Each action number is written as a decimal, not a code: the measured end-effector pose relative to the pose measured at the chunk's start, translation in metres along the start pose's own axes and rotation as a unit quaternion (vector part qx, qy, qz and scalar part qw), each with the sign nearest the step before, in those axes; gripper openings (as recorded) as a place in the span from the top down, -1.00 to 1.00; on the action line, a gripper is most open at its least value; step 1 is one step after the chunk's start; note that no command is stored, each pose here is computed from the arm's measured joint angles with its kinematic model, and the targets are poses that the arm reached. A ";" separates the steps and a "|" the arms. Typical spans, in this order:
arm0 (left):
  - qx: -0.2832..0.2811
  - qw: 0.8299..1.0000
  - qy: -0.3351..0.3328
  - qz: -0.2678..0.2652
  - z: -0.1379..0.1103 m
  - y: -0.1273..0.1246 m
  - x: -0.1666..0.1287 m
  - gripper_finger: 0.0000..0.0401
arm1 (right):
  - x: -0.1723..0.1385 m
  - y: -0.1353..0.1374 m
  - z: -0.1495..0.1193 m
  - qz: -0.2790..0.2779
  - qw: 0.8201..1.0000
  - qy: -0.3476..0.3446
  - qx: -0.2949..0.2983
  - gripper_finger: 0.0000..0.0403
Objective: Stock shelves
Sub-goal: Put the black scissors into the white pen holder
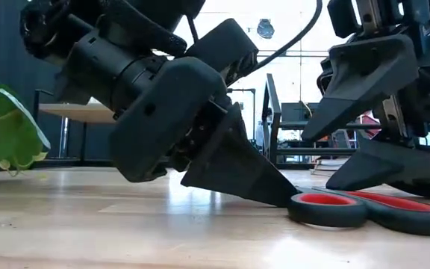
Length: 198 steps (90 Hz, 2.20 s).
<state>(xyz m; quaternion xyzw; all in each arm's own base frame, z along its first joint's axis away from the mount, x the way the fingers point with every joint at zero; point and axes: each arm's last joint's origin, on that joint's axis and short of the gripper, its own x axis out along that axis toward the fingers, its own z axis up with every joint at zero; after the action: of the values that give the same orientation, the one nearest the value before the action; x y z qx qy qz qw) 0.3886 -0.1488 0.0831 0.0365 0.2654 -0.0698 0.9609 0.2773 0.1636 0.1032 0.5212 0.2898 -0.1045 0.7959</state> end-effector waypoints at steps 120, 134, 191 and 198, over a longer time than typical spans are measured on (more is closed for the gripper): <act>-0.050 0.998 0.020 -0.029 0.002 -0.026 -0.005 0.02 | -0.028 -0.001 -0.041 -0.057 0.991 0.040 0.112 -0.11; -0.049 0.998 0.008 -0.033 0.008 -0.032 0.014 0.02 | -0.027 -0.001 -0.041 -0.051 0.992 0.026 0.114 -0.11; -0.040 0.999 0.006 -0.035 0.027 -0.032 0.029 0.02 | -0.026 0.001 -0.039 -0.038 0.999 0.020 0.029 0.52; -0.038 0.999 0.013 -0.034 0.033 -0.031 0.023 0.02 | -0.026 0.001 -0.041 -0.037 0.999 0.028 0.012 0.81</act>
<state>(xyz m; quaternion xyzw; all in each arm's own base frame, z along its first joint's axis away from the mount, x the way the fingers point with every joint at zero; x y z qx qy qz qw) 0.4199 -0.1858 0.0987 -0.0080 0.2816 -0.0918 0.9551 0.2419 0.1964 0.1070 0.5226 0.3299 -0.1223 0.7766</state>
